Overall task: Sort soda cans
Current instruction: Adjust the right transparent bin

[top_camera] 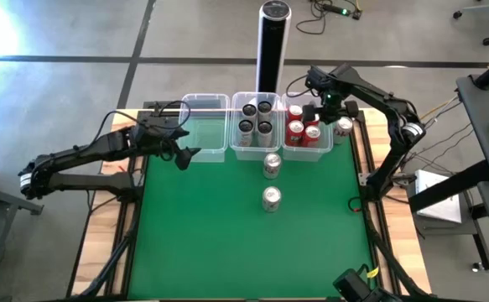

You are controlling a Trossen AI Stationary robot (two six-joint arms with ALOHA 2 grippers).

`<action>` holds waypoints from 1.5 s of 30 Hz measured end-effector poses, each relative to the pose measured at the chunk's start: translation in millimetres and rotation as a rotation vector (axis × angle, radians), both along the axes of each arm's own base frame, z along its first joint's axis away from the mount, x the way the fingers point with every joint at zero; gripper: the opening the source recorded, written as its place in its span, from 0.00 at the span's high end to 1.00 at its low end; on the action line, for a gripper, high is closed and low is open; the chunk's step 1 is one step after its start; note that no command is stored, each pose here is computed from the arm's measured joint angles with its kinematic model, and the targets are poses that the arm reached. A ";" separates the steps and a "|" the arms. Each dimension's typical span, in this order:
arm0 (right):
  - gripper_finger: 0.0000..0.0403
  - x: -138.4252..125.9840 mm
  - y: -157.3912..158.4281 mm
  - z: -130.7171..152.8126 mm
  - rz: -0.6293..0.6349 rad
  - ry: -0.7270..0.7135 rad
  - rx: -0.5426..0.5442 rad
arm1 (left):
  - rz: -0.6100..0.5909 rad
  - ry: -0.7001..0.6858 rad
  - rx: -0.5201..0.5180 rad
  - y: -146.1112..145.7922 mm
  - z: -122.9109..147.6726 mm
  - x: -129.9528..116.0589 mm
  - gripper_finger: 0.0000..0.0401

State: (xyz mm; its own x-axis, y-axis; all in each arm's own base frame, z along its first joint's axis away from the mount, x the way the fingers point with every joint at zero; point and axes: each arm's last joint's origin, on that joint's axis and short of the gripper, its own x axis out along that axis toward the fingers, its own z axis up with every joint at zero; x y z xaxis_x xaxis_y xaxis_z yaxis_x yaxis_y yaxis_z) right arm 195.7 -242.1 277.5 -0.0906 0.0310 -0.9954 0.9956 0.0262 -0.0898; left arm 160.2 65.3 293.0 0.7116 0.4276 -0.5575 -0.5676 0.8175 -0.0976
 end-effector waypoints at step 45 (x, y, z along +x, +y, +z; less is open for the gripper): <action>0.97 -10.2 -25.0 -8.6 -0.102 0.009 -0.101 | -0.035 -0.008 0.007 -0.7 1.2 0.3 0.09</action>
